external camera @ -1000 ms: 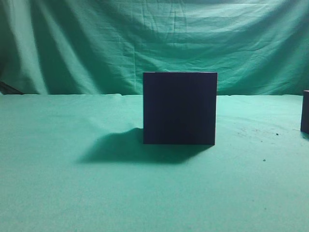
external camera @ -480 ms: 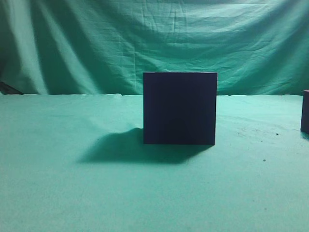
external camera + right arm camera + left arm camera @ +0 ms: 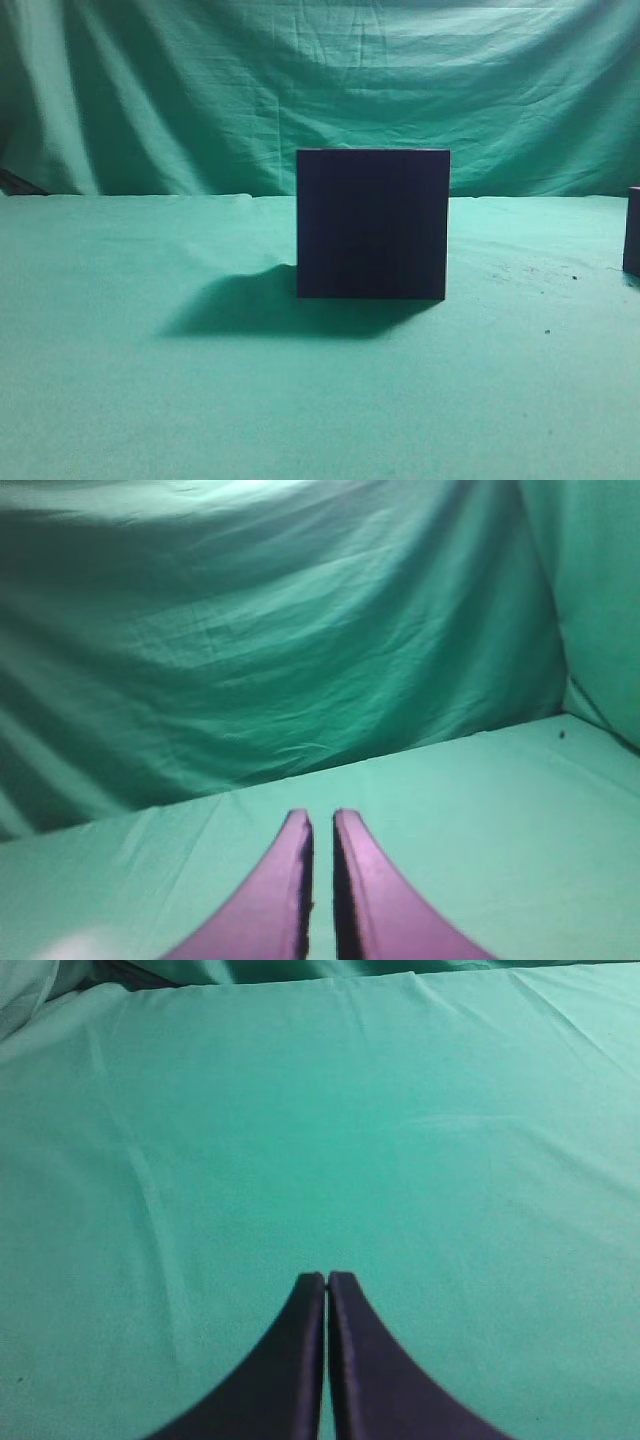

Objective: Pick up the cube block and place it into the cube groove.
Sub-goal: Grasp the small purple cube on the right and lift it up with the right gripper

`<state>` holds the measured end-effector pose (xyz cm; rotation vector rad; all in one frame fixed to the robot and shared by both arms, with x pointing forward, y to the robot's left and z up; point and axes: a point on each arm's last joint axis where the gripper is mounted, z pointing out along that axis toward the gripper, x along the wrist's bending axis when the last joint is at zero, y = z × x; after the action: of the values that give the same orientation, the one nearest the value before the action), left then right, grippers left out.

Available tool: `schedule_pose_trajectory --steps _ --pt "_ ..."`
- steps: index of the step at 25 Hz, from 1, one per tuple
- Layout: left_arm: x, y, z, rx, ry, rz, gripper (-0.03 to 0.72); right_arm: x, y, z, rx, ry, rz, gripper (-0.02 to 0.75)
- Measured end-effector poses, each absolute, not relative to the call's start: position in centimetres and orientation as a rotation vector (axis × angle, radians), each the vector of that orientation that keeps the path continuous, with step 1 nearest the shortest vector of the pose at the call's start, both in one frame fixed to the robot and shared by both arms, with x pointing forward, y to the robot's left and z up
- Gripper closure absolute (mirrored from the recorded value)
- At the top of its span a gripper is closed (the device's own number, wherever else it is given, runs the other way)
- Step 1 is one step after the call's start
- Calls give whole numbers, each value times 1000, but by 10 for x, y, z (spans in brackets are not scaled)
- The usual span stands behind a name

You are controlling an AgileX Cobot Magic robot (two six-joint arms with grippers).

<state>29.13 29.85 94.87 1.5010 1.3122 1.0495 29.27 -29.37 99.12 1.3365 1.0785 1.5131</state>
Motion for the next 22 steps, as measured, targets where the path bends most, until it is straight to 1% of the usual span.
schedule_pose_trajectory --steps 4,7,11,14,17,18,20,22 --pt "291 298 949 1501 1312 1049 688 295 -286 1026 1357 1262 1453 688" --pt "291 298 949 1501 1312 1049 688 307 -279 1042 1486 1469 1374 688" --pt "291 298 949 1501 1312 1049 688 328 -273 1045 1638 1696 1241 688" --pt "291 298 949 1501 1312 1049 688 341 -269 1045 1620 1894 1114 688" --pt "291 298 949 1501 1312 1049 688 355 -262 1052 1566 2088 1026 688" --pt "291 298 949 1501 1312 1049 688 361 -258 1056 1554 2142 1007 738" --pt "291 298 949 1501 1312 1049 688 372 -250 1056 1552 2261 931 738" --pt "291 298 949 1501 1312 1049 688 386 -245 1054 1583 2343 769 738"
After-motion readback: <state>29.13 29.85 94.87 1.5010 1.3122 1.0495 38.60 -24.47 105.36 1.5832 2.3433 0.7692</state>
